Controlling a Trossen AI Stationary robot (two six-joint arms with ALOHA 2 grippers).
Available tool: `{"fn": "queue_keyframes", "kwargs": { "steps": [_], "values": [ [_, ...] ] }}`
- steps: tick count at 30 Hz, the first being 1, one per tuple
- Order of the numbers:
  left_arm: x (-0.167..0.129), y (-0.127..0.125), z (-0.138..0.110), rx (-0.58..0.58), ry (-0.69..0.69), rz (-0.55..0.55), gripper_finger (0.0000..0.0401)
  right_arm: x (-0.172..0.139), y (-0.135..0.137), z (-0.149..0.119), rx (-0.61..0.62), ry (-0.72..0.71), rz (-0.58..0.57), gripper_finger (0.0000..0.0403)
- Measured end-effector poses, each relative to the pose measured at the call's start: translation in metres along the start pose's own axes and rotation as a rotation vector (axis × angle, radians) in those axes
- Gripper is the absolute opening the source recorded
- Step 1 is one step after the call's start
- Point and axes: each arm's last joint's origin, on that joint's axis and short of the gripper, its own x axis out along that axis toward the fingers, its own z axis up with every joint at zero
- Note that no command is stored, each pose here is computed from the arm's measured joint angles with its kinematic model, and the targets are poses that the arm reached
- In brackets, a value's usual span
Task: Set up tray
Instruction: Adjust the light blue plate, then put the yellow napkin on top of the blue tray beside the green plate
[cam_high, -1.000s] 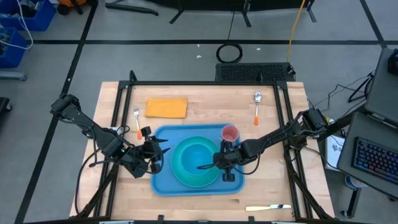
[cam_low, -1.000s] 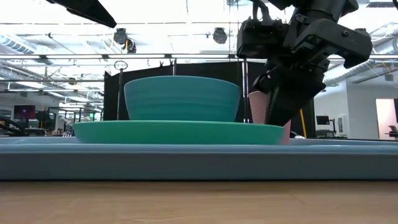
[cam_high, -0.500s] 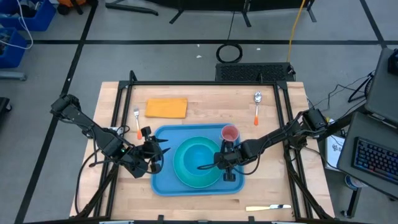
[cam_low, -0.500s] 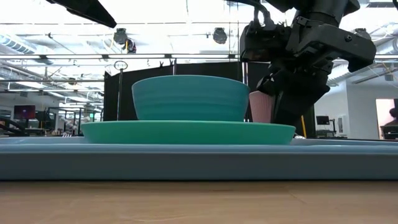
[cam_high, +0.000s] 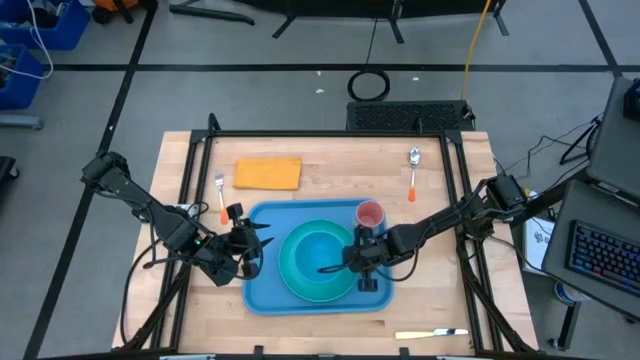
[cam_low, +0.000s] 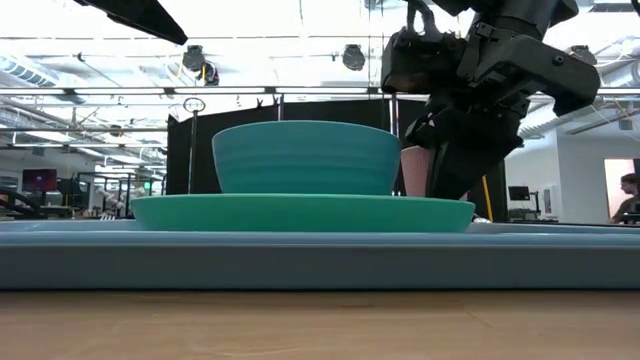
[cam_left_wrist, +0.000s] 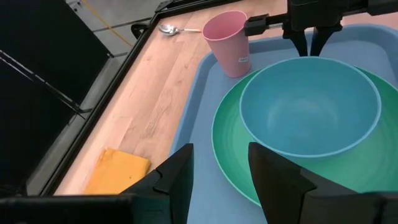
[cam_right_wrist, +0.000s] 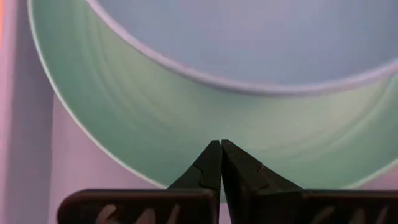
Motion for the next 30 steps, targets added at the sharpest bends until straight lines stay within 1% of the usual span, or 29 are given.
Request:
{"fn": "queue_keyframes", "kwargs": {
  "steps": [5, 13, 16, 19, 22, 26, 30],
  "values": [
    [0.000, 0.000, 0.000, 0.000, 0.000, 0.000, 0.0159, -0.004, 0.002, 0.004, -0.020, -0.043, 0.010, 0.0039],
    [0.003, 0.003, 0.000, -0.014, 0.012, 0.017, 0.0159, -0.019, 0.004, 0.011, -0.039, -0.133, 0.034, 0.0115],
    [0.009, 0.010, -0.004, -0.042, 0.062, 0.060, 0.0159, -0.024, 0.005, 0.014, -0.037, -0.161, 0.043, 0.0140],
    [0.016, 0.019, -0.010, -0.073, 0.148, 0.110, 0.0159, -0.027, 0.005, 0.015, -0.036, -0.174, 0.046, 0.0161],
    [0.023, 0.027, -0.016, -0.088, 0.230, 0.147, 0.0159, -0.029, 0.006, 0.015, -0.037, -0.181, 0.050, 0.0174],
    [0.033, 0.035, -0.016, -0.102, 0.275, 0.167, 0.0159, -0.029, 0.006, 0.015, -0.037, -0.188, 0.053, 0.0180],
    [0.040, 0.046, -0.015, -0.083, 0.305, 0.194, 0.0159, -0.029, 0.006, 0.016, -0.037, -0.190, 0.055, 0.0180]
  ]
}}
